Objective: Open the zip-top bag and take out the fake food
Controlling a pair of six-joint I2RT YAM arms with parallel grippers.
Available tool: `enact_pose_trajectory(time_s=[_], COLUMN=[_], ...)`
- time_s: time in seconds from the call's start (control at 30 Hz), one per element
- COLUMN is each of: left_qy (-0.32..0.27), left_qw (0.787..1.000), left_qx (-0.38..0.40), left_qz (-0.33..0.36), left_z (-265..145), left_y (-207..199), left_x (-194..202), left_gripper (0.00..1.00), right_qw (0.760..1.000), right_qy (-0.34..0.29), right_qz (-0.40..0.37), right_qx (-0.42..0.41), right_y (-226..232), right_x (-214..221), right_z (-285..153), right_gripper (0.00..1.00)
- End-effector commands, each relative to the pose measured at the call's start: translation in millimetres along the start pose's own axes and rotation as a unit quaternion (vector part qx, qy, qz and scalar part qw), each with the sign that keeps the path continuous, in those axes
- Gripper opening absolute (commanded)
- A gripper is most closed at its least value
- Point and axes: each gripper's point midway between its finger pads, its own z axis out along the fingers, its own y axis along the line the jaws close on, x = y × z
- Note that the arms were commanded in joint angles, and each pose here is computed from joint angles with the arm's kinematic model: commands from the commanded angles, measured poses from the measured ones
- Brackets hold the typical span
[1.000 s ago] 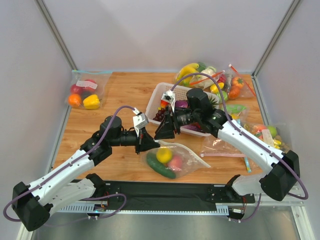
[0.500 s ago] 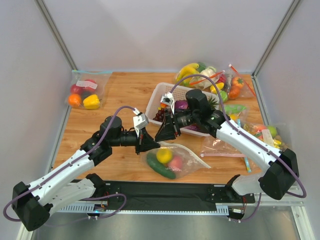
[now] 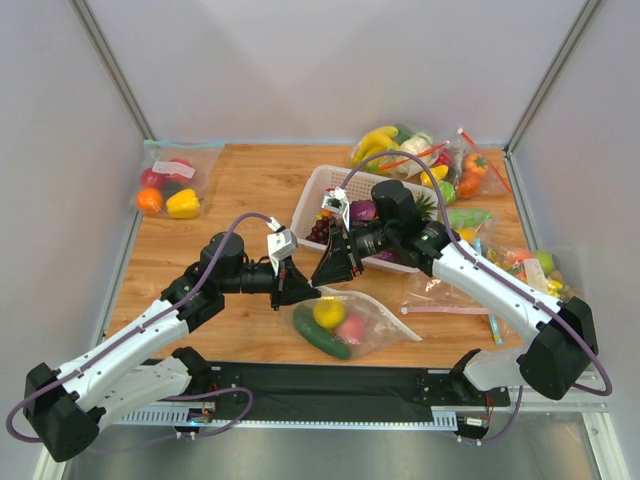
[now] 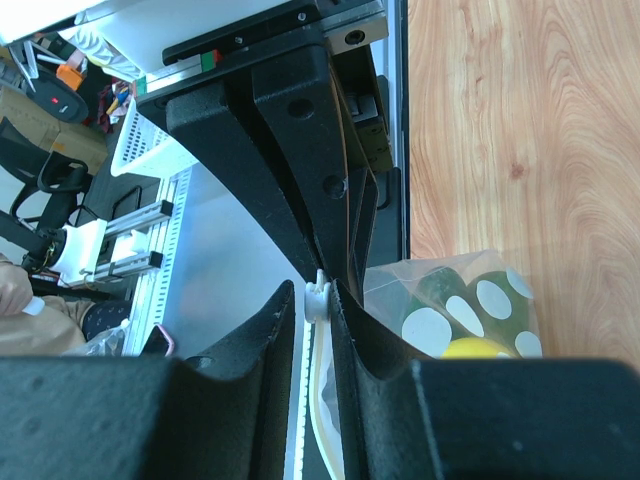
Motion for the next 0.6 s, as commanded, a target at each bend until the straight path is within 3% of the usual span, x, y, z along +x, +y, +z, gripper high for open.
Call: enact_pose_trajectory(time_s=[0.0,0.2,0.4,0.57], left_qy=[-0.027,-0.028,-0.03,-0.037], left_qw=[0.999,0.999,0.999,0.999], left_qx=[-0.002,-0.003,-0.005,-0.023], left_qz=[0.031,0.031,0.031,0.03], left_z=[0,0,-1,-2], left_y=[0,0,0,6], left_x=[-21,-21,-22,-23], left_gripper=[0.0,0.0,0.0,0.0], right_qw=[0.999,0.999,0.998,0.998], right_qy=[0.011,0.024,0.033,0.033], right_qz=[-0.009,-0.008,-0.013,-0.018], right_qx=[-0.03,-0.048,-0.053,-0.053], right_y=[15,21,25,26], right_x=[6,10,13,14], right_z=[-2,2,3,2], right_gripper=[0.21,0.2,0.03,0.0])
